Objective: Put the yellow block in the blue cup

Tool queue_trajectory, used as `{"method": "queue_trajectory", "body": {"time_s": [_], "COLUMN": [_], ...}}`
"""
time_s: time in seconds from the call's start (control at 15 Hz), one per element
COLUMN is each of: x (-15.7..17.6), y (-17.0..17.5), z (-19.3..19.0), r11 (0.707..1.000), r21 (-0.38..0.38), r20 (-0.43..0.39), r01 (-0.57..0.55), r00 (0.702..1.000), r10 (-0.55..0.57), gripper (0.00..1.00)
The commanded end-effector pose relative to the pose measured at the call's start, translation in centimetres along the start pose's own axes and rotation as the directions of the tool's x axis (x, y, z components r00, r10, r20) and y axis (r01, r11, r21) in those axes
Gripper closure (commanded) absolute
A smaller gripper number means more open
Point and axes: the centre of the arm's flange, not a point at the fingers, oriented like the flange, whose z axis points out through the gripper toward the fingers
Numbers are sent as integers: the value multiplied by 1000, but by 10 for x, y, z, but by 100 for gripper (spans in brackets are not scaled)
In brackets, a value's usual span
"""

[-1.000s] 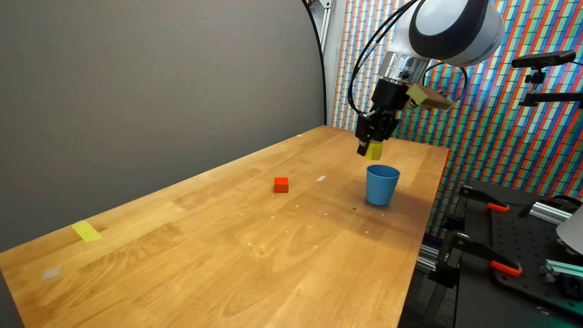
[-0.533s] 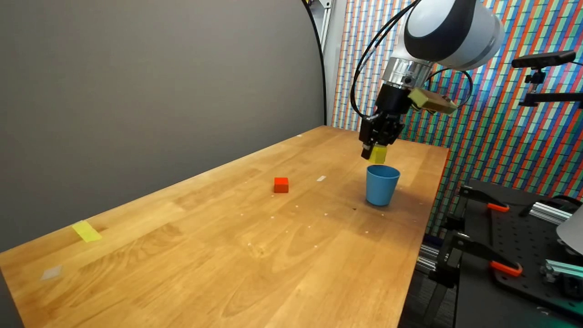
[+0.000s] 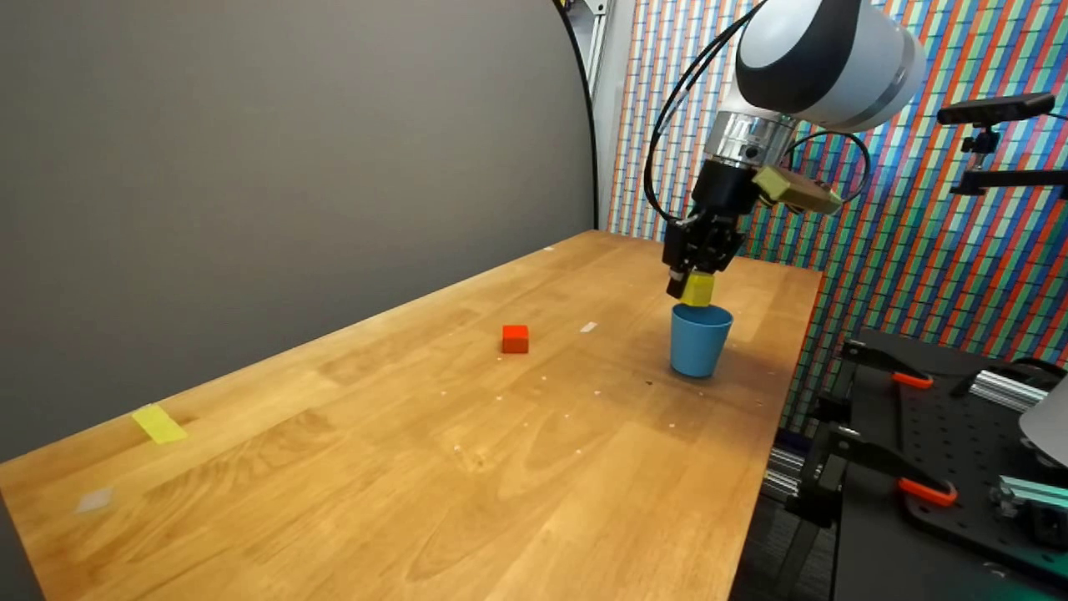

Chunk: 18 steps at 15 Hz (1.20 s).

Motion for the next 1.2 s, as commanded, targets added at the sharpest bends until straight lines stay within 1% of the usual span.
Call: {"method": "queue_trajectory", "body": {"time_s": [0.0,0.07,0.13,0.2,0.27,0.47,0.53,0.6,0.87,1.0,1.13], "x": [-10,-11,-11,-12,-12,-13,-13,-14,-18,-20,-27], "y": [8,8,8,9,10,10,10,9,-5,-17,-29], "z": [-2,-2,-1,-1,-1,-1,-1,-2,-10,-18,-21], "r11": [1000,999,999,999,999,998,998,998,995,984,965], "r21": [23,34,42,42,46,55,60,58,37,32,39], "r20": [3,6,6,6,5,5,4,7,14,26,63], "r01": [0,-2,-6,-12,-12,-9,-7,3,96,176,260], "r00": [1000,1000,1000,1000,1000,1000,1000,1000,995,984,963], "r10": [0,1,6,12,12,9,7,-3,-96,-177,-262], "gripper": [76,76,36,35,30,5,1,0,0,0,0]}}
